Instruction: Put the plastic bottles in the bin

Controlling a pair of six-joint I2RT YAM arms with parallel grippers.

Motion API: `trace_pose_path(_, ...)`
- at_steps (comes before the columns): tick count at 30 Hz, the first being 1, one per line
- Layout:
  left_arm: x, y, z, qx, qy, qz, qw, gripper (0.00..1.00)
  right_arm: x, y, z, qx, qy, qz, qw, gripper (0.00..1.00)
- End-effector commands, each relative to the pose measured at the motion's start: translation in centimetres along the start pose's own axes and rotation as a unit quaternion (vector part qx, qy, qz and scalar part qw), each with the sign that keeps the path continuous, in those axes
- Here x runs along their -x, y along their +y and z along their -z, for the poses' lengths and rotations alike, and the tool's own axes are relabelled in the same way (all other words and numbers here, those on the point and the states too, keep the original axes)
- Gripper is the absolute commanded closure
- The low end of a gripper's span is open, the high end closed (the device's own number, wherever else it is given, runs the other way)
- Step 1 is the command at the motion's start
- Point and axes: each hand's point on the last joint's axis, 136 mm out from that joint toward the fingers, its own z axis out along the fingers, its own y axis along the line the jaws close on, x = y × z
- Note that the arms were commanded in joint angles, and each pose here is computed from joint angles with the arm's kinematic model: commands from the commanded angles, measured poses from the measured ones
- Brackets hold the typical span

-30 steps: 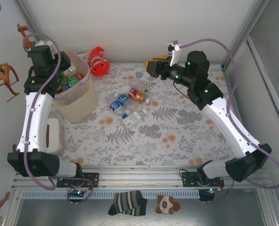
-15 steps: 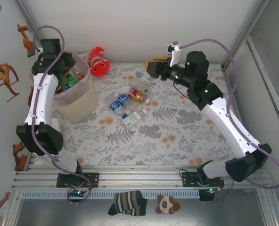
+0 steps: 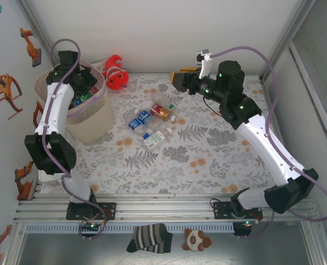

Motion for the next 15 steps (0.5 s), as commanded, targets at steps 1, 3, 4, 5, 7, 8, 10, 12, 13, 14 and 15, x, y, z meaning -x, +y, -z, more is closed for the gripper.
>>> trace_pose_path(1,-1.9,1.9,-1.6,0.028,0.040,0.026,0.998,0.79,0.5,0.3,0.8,-0.005,-0.012,0.012,1.000,0.42)
trace_pose_path(3,-2.4,2.2,-2.4,0.033,0.051,0.027,0.998,0.77,0.4,0.3,0.8,-0.005,-0.011,0.011,1.000,0.42)
trace_pose_path(4,-2.6,2.4,-2.8,0.035,0.057,0.029,0.997,0.77,0.4,0.2,0.8,-0.006,-0.011,0.011,1.000,0.42)
trace_pose_path(5,-2.9,2.7,-3.2,0.040,0.062,0.029,0.997,0.77,0.4,0.3,0.8,-0.006,-0.011,0.012,1.000,0.42)
trace_pose_path(7,-3.2,3.1,-4.0,0.047,0.072,0.030,0.996,0.77,0.3,0.2,0.7,-0.007,-0.010,0.011,1.000,0.42)
trace_pose_path(8,-3.4,3.4,-4.4,0.050,0.076,0.031,0.995,0.76,0.3,0.2,0.7,-0.007,-0.010,0.011,1.000,0.42)
trace_pose_path(10,-3.8,3.7,-5.1,0.053,0.086,0.030,0.994,0.75,0.3,0.2,0.7,-0.008,-0.010,0.011,1.000,0.42)
trace_pose_path(12,-4.1,3.8,-5.6,0.052,0.095,0.029,0.994,0.73,0.2,0.1,0.7,-0.008,-0.009,0.010,1.000,0.42)
trace_pose_path(13,-4.2,3.8,-5.8,0.051,0.098,0.028,0.993,0.72,0.3,0.1,0.8,-0.008,-0.010,0.011,1.000,0.42)
trace_pose_path(14,-4.2,3.7,-5.8,0.049,0.100,0.028,0.993,0.71,0.3,0.1,0.7,-0.008,-0.010,0.010,1.000,0.42)
trace_pose_path(15,-4.2,3.6,-5.6,0.045,0.101,0.028,0.993,0.71,0.3,0.1,0.8,-0.008,-0.010,0.010,1.000,0.42)
